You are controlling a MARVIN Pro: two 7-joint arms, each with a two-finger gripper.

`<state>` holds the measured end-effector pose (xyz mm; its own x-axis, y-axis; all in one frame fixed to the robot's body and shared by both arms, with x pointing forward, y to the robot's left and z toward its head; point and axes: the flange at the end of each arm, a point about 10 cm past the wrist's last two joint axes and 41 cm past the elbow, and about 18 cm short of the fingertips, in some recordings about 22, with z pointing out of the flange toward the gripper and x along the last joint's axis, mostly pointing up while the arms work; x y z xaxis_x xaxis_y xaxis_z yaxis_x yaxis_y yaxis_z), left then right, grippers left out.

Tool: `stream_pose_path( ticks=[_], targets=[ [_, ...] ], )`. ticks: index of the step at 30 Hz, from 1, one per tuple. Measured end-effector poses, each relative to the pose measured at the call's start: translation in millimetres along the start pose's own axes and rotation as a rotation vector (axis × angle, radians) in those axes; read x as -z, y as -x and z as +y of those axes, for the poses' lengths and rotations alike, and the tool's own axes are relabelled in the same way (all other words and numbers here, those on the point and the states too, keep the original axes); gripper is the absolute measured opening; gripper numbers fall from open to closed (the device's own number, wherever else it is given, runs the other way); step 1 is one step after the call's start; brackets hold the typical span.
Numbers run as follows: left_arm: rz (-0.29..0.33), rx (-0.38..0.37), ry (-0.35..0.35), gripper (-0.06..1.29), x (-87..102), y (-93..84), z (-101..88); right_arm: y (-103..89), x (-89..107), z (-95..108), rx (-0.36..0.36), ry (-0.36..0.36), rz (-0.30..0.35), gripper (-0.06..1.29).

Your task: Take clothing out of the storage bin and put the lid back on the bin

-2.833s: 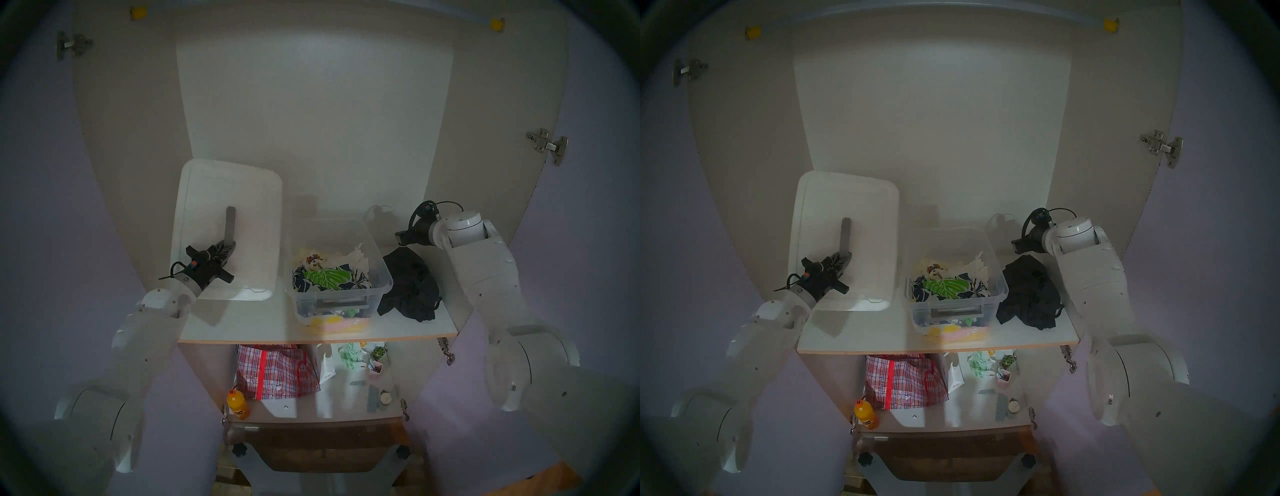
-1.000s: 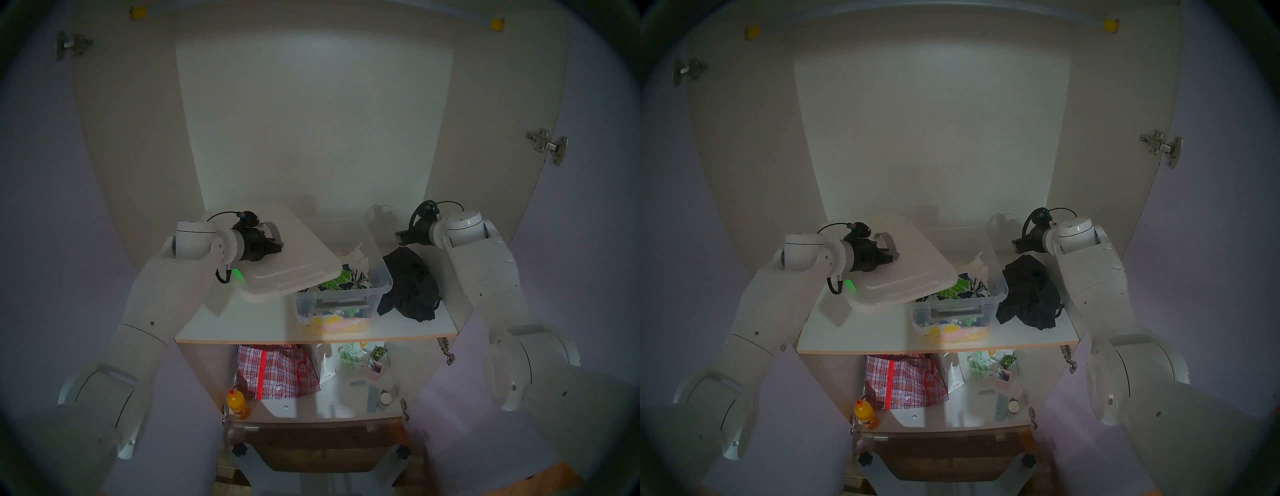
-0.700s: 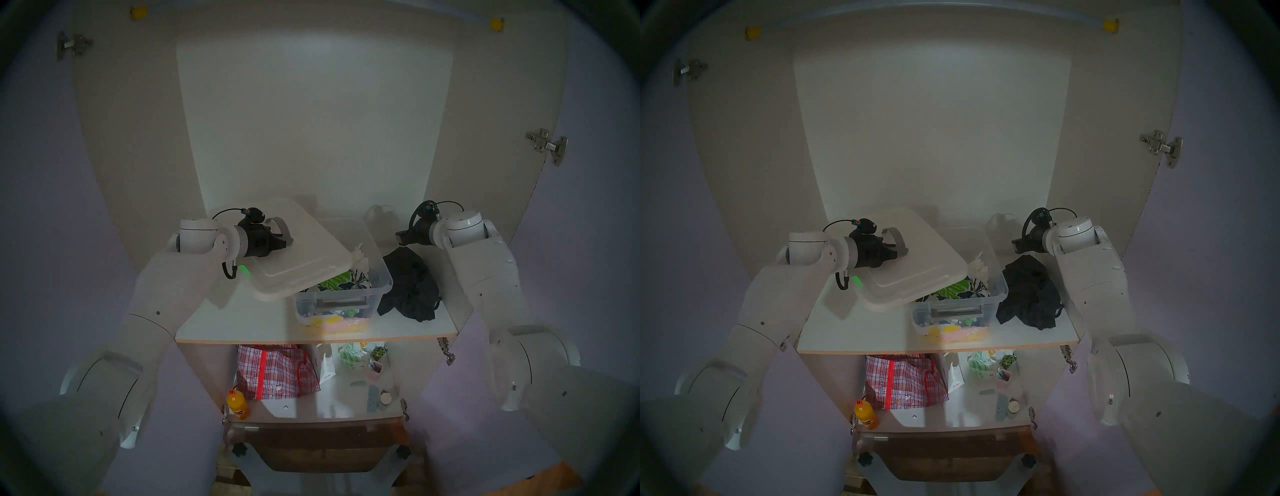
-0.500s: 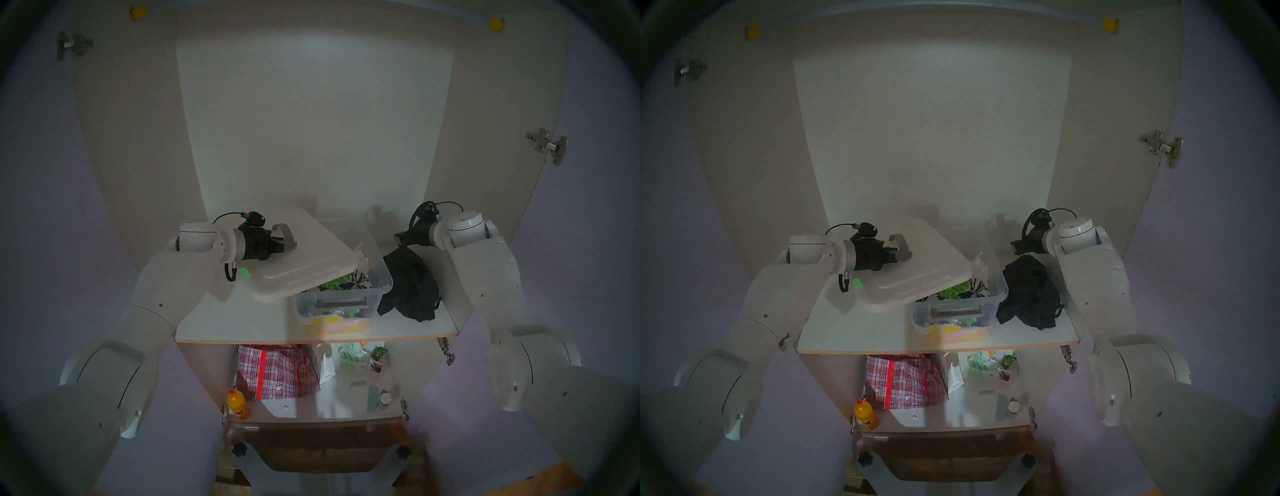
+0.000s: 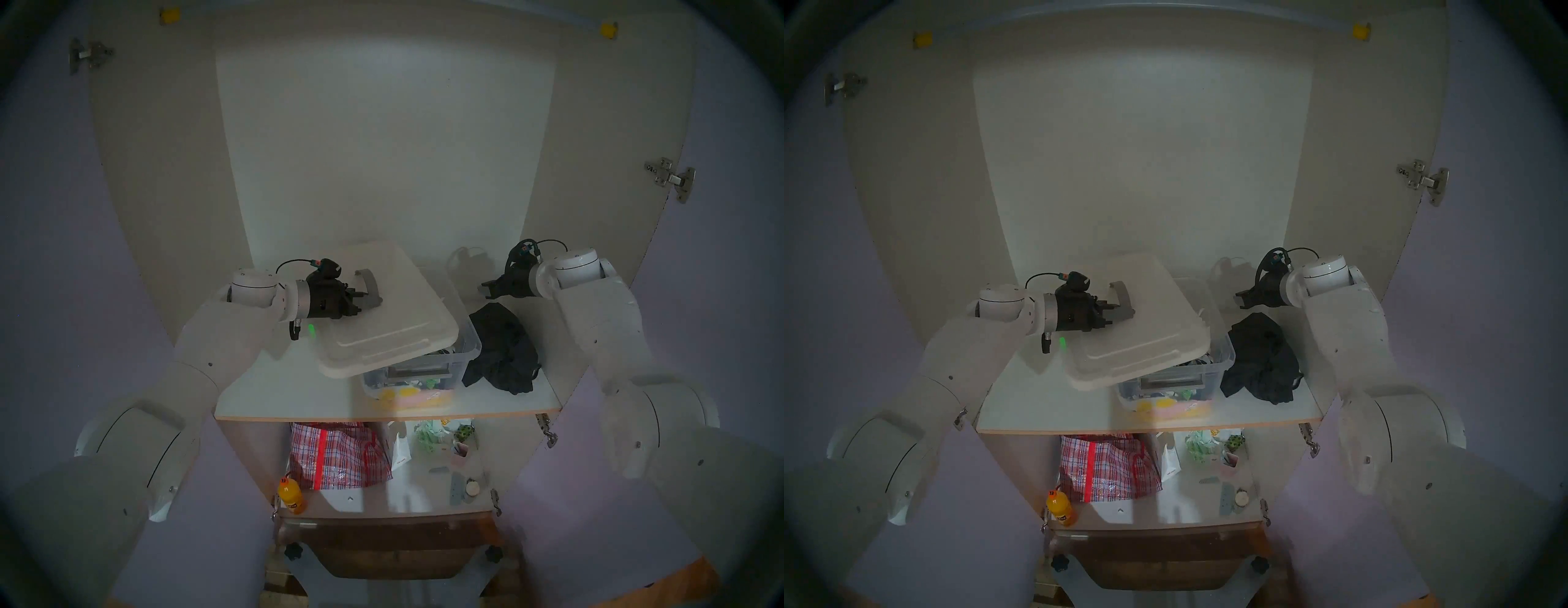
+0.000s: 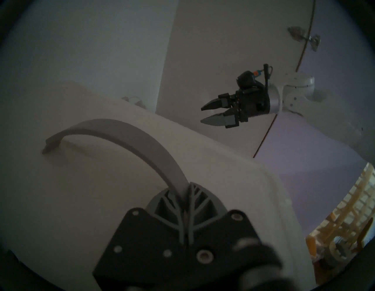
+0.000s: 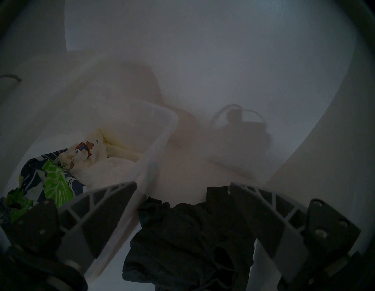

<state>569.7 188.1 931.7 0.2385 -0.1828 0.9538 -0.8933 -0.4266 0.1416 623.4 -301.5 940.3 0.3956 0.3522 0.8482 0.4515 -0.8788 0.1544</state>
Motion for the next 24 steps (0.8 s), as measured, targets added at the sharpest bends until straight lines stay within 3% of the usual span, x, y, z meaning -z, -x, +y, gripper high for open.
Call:
stream_pose_path(
  ticks=[3, 9, 18, 24],
  targets=[
    [-0.029, -0.019, 0.058, -0.01, -3.9, -6.3, -0.9, 5.1, -2.6, 1, -0.011, -0.004, -0.015, 1.25],
    [-0.081, 0.052, 0.07, -0.01, -5.9, 0.5, -17.1, 8.6, -4.2, 1, -0.019, -0.007, -0.026, 1.25],
    [-0.071, 0.12, 0.016, -0.01, -21.2, -19.1, -31.1, 8.0, -4.3, 3, -0.022, -0.007, -0.028, 1.25],
    [-0.062, 0.079, 0.057, -0.01, -32.1, -18.4, -24.5, 7.7, -4.3, 3, -0.023, -0.006, -0.029, 1.25]
  ],
)
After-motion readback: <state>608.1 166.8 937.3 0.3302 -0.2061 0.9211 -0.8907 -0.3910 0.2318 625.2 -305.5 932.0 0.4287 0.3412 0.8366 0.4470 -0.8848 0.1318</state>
